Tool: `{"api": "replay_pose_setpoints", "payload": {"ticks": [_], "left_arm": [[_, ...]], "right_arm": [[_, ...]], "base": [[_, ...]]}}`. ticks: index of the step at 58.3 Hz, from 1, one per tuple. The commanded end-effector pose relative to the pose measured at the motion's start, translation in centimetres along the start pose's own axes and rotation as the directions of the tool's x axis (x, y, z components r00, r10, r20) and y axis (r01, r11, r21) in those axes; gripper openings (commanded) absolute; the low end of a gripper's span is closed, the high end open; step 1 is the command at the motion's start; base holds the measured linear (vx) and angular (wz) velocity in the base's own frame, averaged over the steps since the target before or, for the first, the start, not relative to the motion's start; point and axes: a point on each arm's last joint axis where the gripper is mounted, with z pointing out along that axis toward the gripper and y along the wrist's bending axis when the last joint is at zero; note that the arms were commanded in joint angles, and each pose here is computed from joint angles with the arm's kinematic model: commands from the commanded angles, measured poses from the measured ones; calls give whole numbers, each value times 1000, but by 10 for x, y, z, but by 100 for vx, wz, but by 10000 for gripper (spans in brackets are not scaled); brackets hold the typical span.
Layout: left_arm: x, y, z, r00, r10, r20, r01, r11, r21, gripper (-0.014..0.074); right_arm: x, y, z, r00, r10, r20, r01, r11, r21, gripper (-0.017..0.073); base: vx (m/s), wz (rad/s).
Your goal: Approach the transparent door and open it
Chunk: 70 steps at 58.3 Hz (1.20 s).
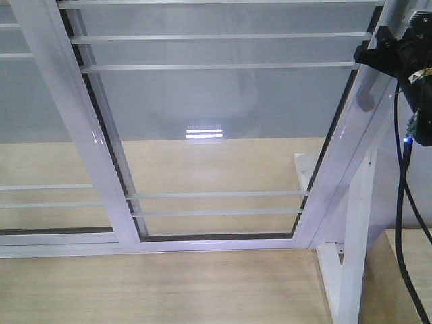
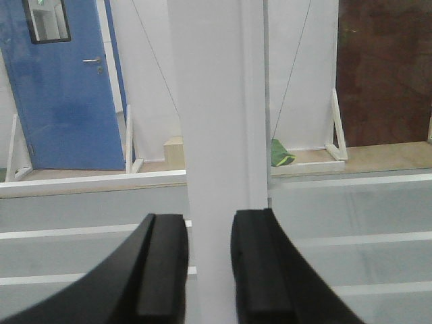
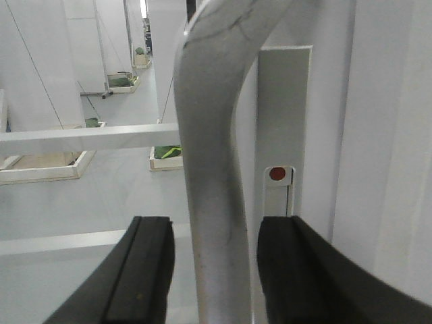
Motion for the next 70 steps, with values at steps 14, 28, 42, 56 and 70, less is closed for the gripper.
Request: {"api": "replay_pose_setpoints", "payload": {"ticks": [14, 28, 42, 56, 70], "left_arm": [[-24, 3, -2, 990, -9, 138, 12, 1000, -20, 314], [-24, 3, -2, 990, -10, 138, 13, 1000, -20, 314], [-24, 3, -2, 990, -10, 139, 13, 1000, -20, 314], [-24, 3, -2, 990, -10, 139, 13, 1000, -20, 314], [-24, 3, -2, 990, -10, 139, 13, 1000, -20, 314]], "right_arm": [[-22, 0, 27, 985, -74, 156, 74, 997, 6, 386], [-19, 0, 35, 985, -82, 154, 82, 997, 5, 386], [-20, 15, 34, 980, -97, 175, 117, 987, -111, 356], [-21, 38, 31, 977, -80, 200, 119, 974, -192, 260], [-19, 65, 27, 977, -70, 204, 122, 959, -256, 225]], "base": [[0, 0], [0, 0], [0, 0], [0, 0], [0, -1]]}}
